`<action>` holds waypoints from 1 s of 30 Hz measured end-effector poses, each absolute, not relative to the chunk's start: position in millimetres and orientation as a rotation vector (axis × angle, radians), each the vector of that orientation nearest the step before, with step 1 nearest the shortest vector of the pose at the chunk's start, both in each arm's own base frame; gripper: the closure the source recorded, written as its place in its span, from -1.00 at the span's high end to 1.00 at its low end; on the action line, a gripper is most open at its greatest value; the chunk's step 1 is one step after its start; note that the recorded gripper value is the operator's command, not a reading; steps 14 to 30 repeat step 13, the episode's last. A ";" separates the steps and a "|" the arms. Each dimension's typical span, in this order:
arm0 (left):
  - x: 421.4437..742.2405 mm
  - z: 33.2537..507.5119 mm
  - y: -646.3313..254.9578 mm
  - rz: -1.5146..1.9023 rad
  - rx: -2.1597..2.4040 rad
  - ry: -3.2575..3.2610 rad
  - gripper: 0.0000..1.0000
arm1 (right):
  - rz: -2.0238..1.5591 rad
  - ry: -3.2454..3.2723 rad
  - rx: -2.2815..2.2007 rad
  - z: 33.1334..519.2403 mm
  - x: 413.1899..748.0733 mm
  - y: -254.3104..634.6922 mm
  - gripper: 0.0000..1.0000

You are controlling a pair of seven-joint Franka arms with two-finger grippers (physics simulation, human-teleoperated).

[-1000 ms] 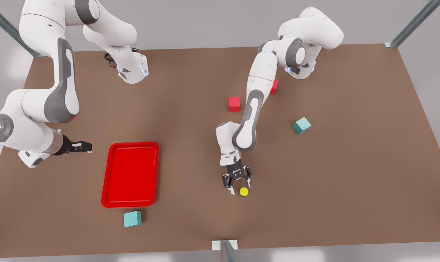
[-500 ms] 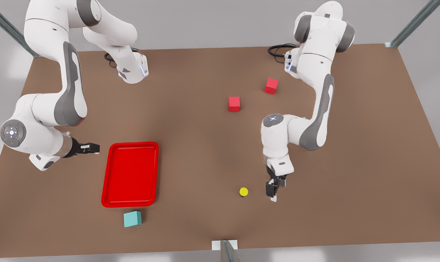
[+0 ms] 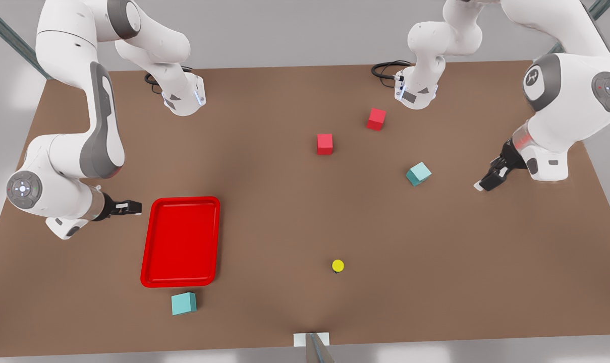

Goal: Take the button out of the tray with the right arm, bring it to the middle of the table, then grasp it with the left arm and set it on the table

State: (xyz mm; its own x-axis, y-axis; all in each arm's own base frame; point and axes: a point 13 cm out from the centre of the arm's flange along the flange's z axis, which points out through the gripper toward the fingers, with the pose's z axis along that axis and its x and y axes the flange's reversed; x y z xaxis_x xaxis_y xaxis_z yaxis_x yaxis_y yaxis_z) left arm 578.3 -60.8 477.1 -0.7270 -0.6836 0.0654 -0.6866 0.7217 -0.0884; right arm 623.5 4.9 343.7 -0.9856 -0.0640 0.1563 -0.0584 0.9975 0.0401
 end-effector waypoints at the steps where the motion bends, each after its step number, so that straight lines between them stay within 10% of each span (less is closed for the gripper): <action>1: 564.7 476.4 -59.9 0.150 1.075 -2.905 1.00 | -0.053 -2.981 0.092 343.5 623.5 5.1 1.00; 30: 551.2 470.2 -59.4 0.119 0.470 -3.033 1.00 | -0.044 -2.971 0.113 336.8 623.9 13.9 1.00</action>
